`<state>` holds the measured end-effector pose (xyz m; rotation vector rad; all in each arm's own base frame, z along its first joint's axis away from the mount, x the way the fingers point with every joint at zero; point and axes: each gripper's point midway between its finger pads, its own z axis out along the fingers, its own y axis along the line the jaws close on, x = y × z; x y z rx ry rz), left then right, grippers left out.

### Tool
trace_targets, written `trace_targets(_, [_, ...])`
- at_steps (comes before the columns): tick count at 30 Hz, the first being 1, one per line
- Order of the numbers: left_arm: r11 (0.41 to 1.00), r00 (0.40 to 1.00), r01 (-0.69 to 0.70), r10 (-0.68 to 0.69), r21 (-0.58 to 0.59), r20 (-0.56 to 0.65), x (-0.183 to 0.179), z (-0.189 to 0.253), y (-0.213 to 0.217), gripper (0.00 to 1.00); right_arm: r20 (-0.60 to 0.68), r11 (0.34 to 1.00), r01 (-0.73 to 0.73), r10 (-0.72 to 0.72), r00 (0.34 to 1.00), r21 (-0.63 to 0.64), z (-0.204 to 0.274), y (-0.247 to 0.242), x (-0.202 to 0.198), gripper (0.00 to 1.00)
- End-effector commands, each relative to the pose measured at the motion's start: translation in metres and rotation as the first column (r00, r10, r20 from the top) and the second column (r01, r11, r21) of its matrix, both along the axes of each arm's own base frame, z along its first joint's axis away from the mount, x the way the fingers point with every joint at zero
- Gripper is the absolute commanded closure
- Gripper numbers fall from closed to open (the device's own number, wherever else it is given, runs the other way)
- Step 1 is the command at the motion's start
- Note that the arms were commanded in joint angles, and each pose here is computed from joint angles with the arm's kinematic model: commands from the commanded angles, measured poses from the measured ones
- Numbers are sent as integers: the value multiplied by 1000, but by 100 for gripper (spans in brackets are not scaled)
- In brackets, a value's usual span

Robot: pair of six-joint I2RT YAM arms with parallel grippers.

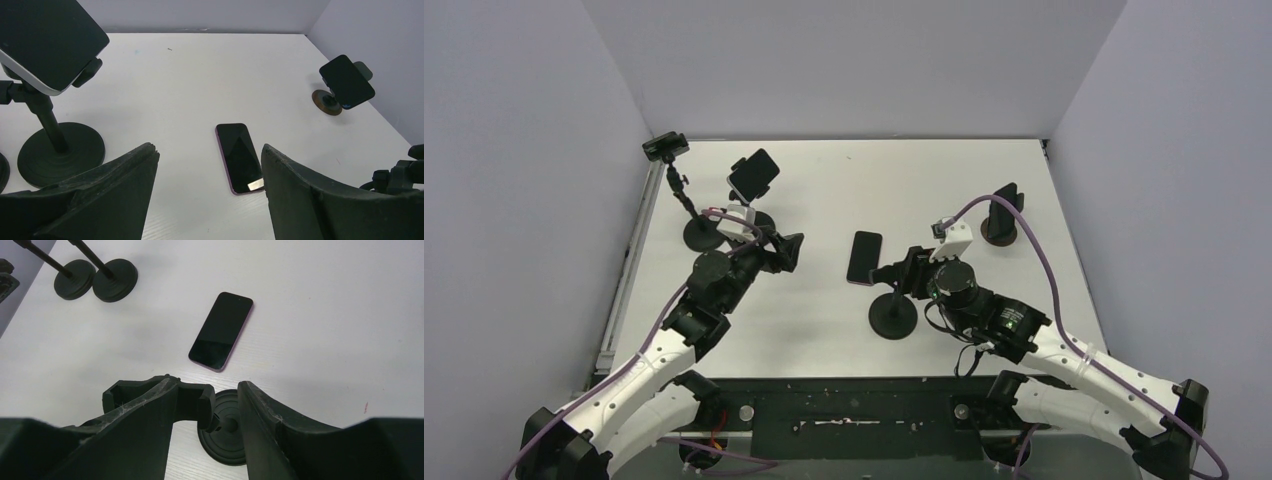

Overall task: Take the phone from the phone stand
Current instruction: Pick up the phone stand at the center of the board.

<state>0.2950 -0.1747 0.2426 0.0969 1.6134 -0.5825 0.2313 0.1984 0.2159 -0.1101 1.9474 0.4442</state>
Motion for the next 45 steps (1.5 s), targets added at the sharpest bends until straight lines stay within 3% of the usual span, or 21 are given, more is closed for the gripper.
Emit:
trace_targets(1, [999,997,25,-23,-26,69,1,21,-6,27,15,999,-5,4,1000,42,7,4,1,53])
trace_targets(9, [999,997,26,-24,-30,67,1,21,-7,28,8,998,-6,6,1000,56,5,-2,-5,57])
trace_targets(16, [999,997,28,-26,-31,70,0,21,-7,28,76,987,-147,142,987,63,14,3,-22,28])
trace_targets(19, [999,997,29,-26,-33,73,-1,23,-6,28,79,980,-192,188,979,46,4,4,-28,22])
trace_targets(33, [999,996,32,-29,-32,83,-3,24,-6,29,192,959,-280,266,945,50,-35,22,-25,26])
trace_targets(40, [999,996,30,-27,-31,89,-4,25,-5,29,243,974,-224,208,948,37,-52,20,-12,27])
trace_targets(45, [999,996,32,-30,-30,88,-5,26,-6,29,246,982,-185,172,954,28,-59,17,-5,34])
